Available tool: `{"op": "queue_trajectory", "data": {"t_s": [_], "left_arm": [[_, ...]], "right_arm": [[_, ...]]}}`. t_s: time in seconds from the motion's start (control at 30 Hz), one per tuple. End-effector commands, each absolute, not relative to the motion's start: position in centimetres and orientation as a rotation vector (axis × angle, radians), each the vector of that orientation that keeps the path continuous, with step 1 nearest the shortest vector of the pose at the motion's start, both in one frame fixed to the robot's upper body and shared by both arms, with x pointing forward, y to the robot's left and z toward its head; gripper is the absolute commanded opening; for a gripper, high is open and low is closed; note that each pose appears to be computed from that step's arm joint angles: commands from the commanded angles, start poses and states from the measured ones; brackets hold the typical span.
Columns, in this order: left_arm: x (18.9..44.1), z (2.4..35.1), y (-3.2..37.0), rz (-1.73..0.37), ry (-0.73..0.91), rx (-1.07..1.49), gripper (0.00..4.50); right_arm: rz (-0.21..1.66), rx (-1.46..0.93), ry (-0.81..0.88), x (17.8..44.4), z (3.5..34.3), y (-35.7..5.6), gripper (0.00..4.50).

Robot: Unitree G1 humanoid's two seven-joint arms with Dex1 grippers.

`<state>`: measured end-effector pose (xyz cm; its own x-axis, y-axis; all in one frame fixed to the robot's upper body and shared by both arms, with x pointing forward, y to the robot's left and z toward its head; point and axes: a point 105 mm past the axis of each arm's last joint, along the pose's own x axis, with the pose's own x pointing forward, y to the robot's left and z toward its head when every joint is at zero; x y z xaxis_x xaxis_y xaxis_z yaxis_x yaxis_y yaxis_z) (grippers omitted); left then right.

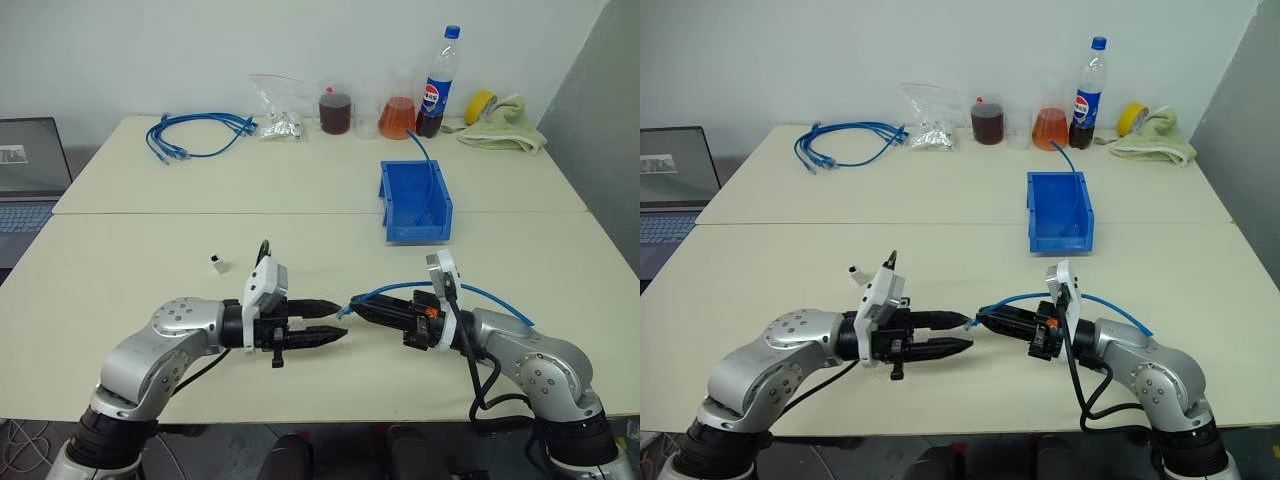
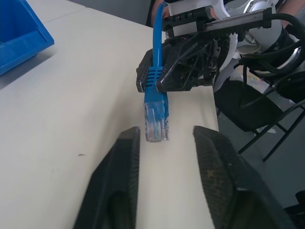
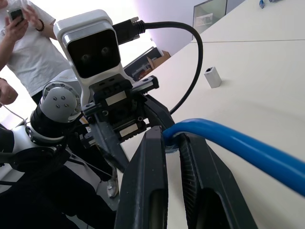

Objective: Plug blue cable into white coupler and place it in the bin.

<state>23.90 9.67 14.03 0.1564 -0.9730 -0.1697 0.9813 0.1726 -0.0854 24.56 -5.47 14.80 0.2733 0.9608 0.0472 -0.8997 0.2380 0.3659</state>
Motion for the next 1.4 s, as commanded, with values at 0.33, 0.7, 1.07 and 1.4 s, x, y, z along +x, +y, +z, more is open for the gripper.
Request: {"op": "queue_trajectory", "data": {"t_s": [0.33,0.7,1.07,1.4], "left_arm": [[23.6,13.9,11.1,-1.375,0.214,0.082,4.50],[24.6,15.4,11.2,-1.240,0.142,0.171,4.50],[24.3,13.2,16.6,-0.737,0.127,0.147,4.50],[23.5,10.5,26.4,-0.247,0.146,0.215,4.50]], "right_arm": [[1.295,0.249,0.126,25.2,15.8,-6.2,0.09],[1.286,0.191,0.121,25.6,15.4,-6.7,0.09],[1.245,0.171,0.123,26.1,14.8,-7.6,0.09],[1.251,0.174,0.129,26.1,14.5,-7.4,0.09]]}}
